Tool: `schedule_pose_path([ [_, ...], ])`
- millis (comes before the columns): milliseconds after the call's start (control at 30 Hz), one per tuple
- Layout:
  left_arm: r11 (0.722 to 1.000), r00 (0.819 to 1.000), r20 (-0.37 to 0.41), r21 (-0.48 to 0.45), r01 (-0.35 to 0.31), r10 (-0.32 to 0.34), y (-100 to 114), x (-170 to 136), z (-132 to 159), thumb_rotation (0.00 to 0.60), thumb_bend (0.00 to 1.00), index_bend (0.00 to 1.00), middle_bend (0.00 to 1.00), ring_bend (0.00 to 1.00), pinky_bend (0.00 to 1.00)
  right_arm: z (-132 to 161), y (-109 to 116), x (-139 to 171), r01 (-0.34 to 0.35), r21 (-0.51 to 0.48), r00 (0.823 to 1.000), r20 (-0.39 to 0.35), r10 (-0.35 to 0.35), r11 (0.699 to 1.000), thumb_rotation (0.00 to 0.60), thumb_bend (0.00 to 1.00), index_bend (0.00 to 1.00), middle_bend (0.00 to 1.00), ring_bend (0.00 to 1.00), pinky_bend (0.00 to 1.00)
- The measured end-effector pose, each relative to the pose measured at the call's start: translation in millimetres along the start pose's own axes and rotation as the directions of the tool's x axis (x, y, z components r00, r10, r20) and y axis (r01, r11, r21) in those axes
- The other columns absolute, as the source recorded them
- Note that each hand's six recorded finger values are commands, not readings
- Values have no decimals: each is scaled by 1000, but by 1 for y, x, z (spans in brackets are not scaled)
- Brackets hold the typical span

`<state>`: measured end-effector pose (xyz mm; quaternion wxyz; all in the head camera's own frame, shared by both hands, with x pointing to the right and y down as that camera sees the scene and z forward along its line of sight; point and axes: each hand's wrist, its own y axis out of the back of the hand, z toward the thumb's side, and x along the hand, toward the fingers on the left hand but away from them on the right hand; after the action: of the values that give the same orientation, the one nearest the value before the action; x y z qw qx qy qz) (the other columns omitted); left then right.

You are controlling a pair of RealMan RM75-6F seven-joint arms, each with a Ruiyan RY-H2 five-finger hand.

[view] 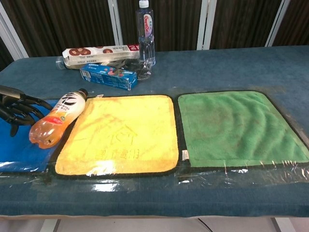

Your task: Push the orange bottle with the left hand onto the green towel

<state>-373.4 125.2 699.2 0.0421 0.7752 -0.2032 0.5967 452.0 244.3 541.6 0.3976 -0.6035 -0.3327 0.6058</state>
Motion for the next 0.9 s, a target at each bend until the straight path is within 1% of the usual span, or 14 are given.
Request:
schedule_pose_path([
  [100, 1000, 1000, 3, 3, 6, -6, -3, -4, 3, 540, 497, 105, 240, 253, 539, 0, 0, 0, -1, -1, 1000, -1, 1, 1000, 600, 168, 0, 8, 0, 0],
  [200, 1000, 1000, 24, -18, 16, -15, -9, -6, 11, 538, 508, 105, 250, 261, 537, 1, -1, 0, -4, 0, 1000, -2, 4, 1000, 600, 168, 0, 8, 0, 0],
  [367, 997, 998, 65, -70, 21, -16, -13, -4, 23, 536, 516, 105, 253, 263, 466, 1, -1, 0, -5, 0, 1000, -3, 5, 1000, 600, 168, 0, 8, 0, 0],
  [467, 995, 995, 98, -101, 27, -17, -16, -1, 31, 528, 517, 105, 253, 260, 461, 1, -1, 0, -6, 0, 1000, -2, 6, 1000, 600, 168, 0, 8, 0, 0],
  [533, 992, 992, 125, -122, 32, -17, -17, 0, 36, 519, 520, 105, 253, 256, 450, 1, -1, 0, -6, 0, 1000, -1, 6, 1000, 600, 168, 0, 8, 0, 0],
  [633, 988, 986, 165, -151, 43, -18, -19, 2, 44, 517, 525, 105, 253, 255, 404, 0, -1, 0, -6, -1, 1000, 2, 6, 1000, 600, 168, 0, 8, 0, 0],
  [900, 974, 968, 247, -202, 101, -49, -25, 5, 55, 516, 525, 105, 253, 254, 398, -2, 0, 0, -5, -4, 1000, 3, 5, 1000, 600, 168, 0, 8, 0, 0],
])
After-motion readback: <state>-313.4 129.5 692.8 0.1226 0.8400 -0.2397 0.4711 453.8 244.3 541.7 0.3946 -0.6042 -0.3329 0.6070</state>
